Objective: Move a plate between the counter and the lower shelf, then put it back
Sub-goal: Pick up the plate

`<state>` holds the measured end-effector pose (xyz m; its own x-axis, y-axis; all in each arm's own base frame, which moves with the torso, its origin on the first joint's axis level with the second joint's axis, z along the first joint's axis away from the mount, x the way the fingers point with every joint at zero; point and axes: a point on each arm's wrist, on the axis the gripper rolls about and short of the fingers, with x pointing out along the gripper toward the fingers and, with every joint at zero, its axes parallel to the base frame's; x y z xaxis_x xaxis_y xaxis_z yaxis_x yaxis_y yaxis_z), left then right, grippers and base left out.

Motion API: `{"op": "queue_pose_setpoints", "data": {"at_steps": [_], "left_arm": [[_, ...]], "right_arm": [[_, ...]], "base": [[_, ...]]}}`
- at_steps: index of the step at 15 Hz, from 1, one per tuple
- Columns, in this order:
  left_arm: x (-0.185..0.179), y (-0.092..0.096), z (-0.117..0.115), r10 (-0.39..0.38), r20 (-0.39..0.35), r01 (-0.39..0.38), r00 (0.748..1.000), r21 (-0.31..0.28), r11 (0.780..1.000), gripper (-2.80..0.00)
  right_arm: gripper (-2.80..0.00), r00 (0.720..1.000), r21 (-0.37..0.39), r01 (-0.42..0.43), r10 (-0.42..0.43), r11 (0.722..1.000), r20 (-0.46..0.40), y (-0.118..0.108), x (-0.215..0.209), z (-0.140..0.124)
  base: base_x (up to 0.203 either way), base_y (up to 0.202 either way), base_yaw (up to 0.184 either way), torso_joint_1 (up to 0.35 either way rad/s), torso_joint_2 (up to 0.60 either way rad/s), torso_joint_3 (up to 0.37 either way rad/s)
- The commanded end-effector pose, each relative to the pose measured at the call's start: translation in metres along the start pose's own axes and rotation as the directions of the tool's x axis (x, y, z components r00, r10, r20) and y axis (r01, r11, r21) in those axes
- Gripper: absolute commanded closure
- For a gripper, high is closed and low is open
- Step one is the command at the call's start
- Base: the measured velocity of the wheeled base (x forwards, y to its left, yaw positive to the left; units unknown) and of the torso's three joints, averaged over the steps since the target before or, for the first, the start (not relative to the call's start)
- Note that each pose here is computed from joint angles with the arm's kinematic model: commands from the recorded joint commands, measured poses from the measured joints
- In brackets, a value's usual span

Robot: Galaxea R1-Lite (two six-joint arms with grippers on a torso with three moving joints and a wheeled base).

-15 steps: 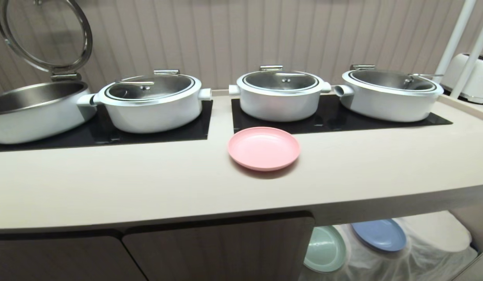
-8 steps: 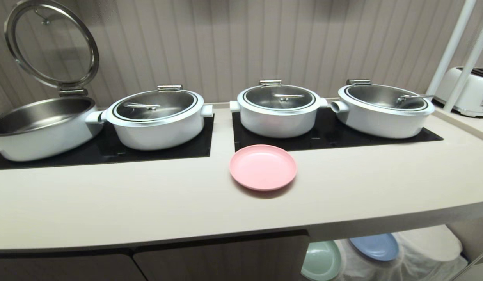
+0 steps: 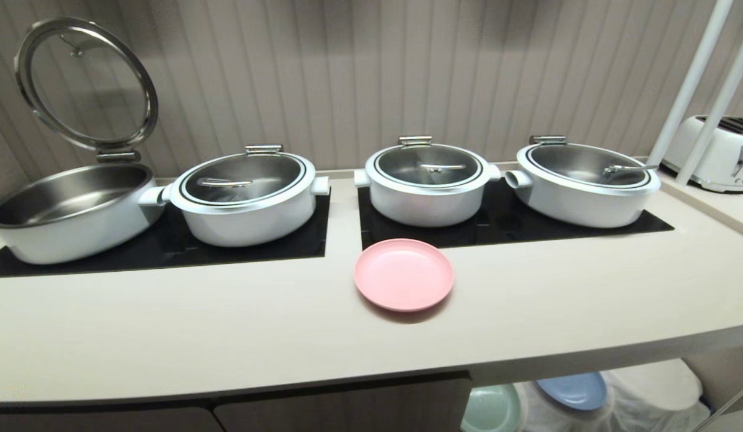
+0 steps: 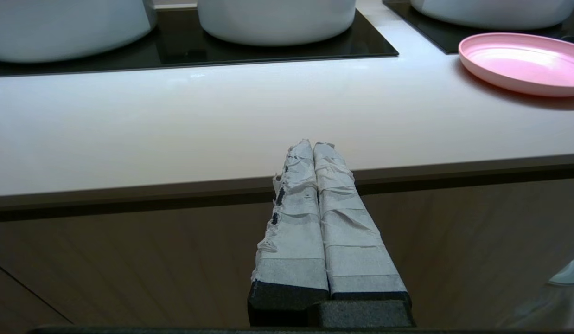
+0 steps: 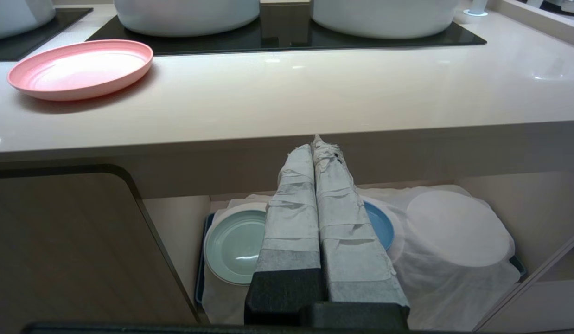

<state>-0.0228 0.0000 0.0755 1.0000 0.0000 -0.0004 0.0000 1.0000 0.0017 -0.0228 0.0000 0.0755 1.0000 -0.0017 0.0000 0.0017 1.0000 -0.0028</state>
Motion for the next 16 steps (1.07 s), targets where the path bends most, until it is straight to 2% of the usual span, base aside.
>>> {"op": "queue_pose_setpoints", "data": {"at_steps": [1, 9, 16], "left_arm": [[0.0, 0.0, 0.0, 0.0, 0.0, 0.0, 1.0, 0.0, 1.0, 0.0], [0.0, 0.0, 0.0, 0.0, 0.0, 0.0, 1.0, 0.0, 1.0, 0.0], [0.0, 0.0, 0.0, 0.0, 0.0, 0.0, 1.0, -0.002, 1.0, 0.0]], "right_arm": [[0.0, 1.0, 0.0, -0.002, 0.002, 1.0, 0.0, 0.0, 0.0, 0.0], [0.0, 1.0, 0.0, -0.001, 0.001, 1.0, 0.0, 0.0, 0.0, 0.0], [0.0, 1.0, 0.0, -0.002, 0.002, 1.0, 0.0, 0.0, 0.0, 0.0]], "base": [[0.0, 0.0, 0.0, 0.159, -0.32, -0.173], [0.0, 0.0, 0.0, 0.149, -0.31, -0.157], [0.0, 0.0, 0.0, 0.0, 0.0, 0.0]]}}
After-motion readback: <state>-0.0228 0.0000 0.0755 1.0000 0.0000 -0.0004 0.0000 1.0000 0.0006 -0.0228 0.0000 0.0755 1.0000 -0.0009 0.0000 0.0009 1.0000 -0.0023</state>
